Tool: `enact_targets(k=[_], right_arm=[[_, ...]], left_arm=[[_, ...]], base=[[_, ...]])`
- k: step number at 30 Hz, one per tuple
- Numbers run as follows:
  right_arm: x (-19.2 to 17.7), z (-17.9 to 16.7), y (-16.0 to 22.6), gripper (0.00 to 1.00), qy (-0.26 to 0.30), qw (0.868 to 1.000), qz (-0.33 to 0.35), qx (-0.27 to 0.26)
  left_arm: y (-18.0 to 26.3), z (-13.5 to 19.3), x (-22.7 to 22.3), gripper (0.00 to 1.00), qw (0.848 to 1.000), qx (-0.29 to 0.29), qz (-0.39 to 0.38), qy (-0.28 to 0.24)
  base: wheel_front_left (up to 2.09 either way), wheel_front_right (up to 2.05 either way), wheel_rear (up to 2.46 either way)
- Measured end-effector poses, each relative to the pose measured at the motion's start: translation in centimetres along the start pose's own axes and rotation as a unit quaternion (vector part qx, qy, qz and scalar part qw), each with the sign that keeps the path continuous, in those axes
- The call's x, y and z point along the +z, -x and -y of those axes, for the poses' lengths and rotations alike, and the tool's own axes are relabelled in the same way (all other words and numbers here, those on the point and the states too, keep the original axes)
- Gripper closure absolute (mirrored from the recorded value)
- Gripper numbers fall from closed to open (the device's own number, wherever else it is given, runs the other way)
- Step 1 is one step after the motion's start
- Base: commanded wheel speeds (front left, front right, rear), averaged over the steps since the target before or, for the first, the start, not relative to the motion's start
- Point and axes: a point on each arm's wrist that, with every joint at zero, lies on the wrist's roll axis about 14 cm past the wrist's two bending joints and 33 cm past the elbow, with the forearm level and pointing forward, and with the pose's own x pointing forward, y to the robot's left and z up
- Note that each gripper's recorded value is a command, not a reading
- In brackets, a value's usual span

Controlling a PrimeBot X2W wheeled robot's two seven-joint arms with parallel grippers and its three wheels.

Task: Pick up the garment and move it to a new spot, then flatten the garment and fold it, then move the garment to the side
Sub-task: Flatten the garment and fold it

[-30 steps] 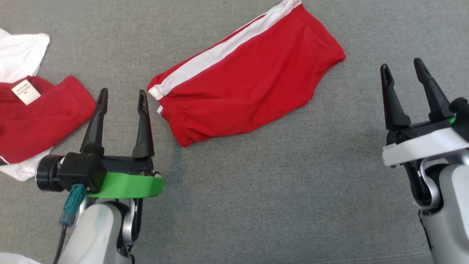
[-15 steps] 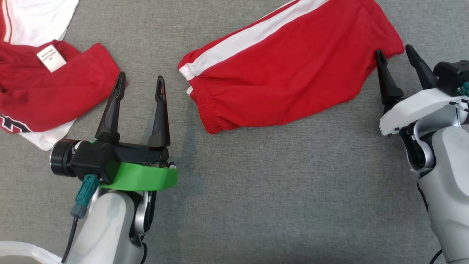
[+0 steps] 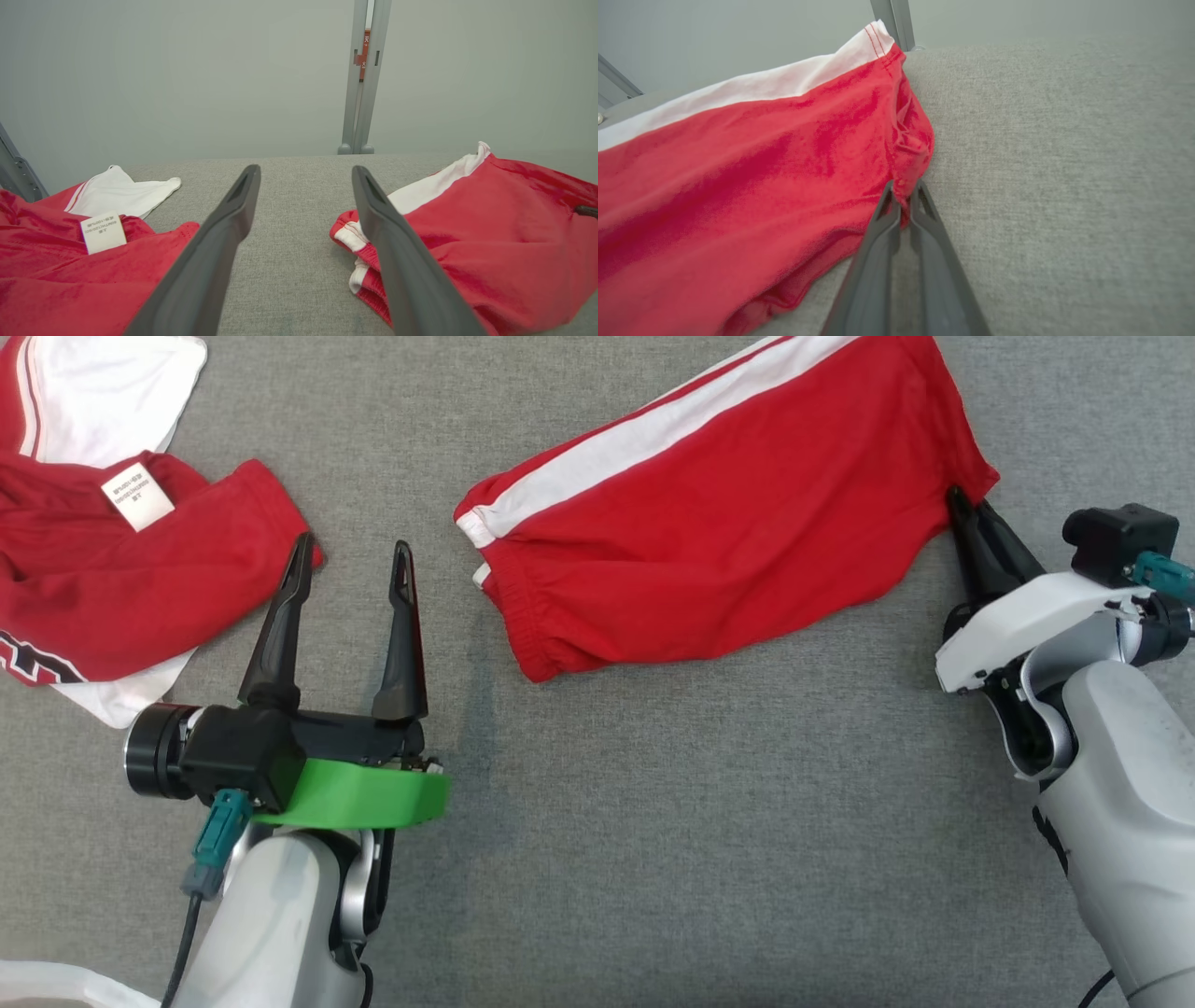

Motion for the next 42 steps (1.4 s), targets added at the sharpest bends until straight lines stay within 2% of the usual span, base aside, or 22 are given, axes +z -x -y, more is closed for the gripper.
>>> enact_targets(k=[9, 16, 21, 24, 29, 31, 36, 39, 42], right_arm=[[-0.5, 1.2, 5.1, 1.00, -0.017, 0.999, 0.039, -0.023], [-1.0, 3.0, 10.7, 1.00, -0.045, 0.994, 0.058, -0.078], [0.4, 3.6, 12.5, 1.00, -0.036, 0.993, 0.066, -0.094], [1.4, 3.1, 12.7, 1.00, -0.018, 0.994, 0.066, -0.086], [4.5, 0.0, 11.2, 1.00, 0.036, 0.996, 0.081, -0.033], [5.9, -2.5, 10.1, 1.00, 0.059, 0.994, 0.091, 0.005], [7.5, -10.2, 8.4, 1.00, 0.071, 0.986, 0.102, 0.110], [6.7, -15.3, 8.2, 1.00, 0.062, 0.977, 0.090, 0.182], [4.4, -18.6, 8.7, 1.00, 0.054, 0.970, 0.052, 0.231]], left_arm=[[0.7, 0.5, 0.8, 0.00, 1.000, -0.004, 0.006, 0.003], [1.3, 1.4, 0.9, 0.00, 1.000, -0.015, 0.005, 0.008], [1.4, 2.3, 1.4, 0.00, 1.000, -0.027, 0.010, 0.011], [1.5, 2.7, 1.7, 0.00, 0.999, -0.032, 0.015, 0.012], [1.7, 2.7, 2.0, 0.00, 0.999, -0.032, 0.016, 0.011], [1.8, 2.6, 2.1, 0.00, 0.999, -0.031, 0.017, 0.011], [2.1, 2.3, 2.3, 0.00, 0.999, -0.025, 0.017, 0.012], [2.2, 2.0, 2.3, 0.00, 1.000, -0.019, 0.016, 0.013], [2.1, 2.0, 2.6, 0.00, 1.000, -0.014, 0.020, 0.016]], base=[[0.00, 0.00, 0.00], [0.00, 0.00, 0.00], [0.00, 0.00, 0.00], [0.00, 0.00, 0.00], [0.00, 0.00, 0.00], [0.00, 0.00, 0.00], [0.00, 0.00, 0.00], [0.00, 0.00, 0.00], [0.00, 0.00, 0.00]])
